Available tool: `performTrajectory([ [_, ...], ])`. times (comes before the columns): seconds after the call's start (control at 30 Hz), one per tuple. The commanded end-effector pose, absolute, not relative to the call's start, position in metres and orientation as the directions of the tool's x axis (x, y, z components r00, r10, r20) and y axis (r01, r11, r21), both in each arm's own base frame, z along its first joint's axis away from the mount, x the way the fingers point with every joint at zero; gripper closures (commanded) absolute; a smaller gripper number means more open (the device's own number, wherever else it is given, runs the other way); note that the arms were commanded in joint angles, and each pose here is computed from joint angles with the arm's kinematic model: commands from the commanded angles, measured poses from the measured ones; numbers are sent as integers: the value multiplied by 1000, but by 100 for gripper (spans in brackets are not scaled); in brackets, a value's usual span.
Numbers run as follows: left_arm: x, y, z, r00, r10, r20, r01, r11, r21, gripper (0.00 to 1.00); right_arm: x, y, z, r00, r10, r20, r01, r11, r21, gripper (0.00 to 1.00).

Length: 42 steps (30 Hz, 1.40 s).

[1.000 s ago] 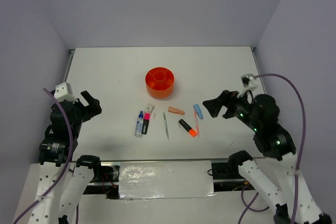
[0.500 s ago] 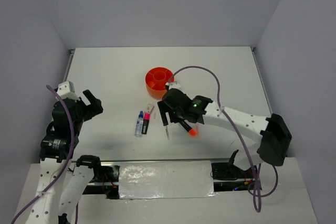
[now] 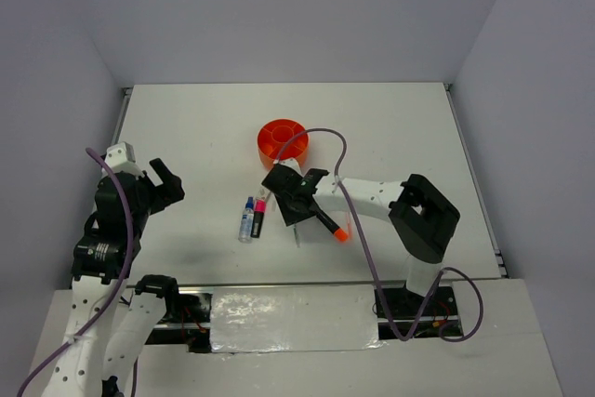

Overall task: Sort the stationery into containers
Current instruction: Pick up the pen from the center of the board.

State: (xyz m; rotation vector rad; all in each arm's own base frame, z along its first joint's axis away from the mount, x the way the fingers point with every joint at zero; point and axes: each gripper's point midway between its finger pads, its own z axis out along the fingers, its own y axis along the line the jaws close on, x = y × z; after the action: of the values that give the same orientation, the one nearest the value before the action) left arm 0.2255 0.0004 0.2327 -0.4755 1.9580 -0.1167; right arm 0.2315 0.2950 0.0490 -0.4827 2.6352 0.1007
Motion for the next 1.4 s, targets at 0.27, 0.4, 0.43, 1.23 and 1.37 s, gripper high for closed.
performTrajectory([
  [0.27, 230, -3, 247, -312, -388, -867, -249, 914, -319, 1, 235, 316, 23, -843, -305, -444, -352, 936, 24, 53],
  [0.4, 230, -2, 249, -304, -390, -869, -251, 913, -322, 1, 233, 315, 9, -856, -303, -418, -343, 939, 21, 59],
  [0.43, 229, -2, 248, -307, -388, -869, -252, 914, -319, 1, 232, 313, 5, -859, -307, -409, -340, 940, 10, 62],
  [1.23, 247, -117, 269, -414, -411, -812, 242, 810, -534, 1, 203, 237, 219, -627, 217, -748, -205, 880, 427, 100],
  [1.37, 249, -193, 227, -534, -279, -798, 259, 844, -469, 1, 190, 190, 254, -558, 284, -780, -171, 880, 443, 100],
])
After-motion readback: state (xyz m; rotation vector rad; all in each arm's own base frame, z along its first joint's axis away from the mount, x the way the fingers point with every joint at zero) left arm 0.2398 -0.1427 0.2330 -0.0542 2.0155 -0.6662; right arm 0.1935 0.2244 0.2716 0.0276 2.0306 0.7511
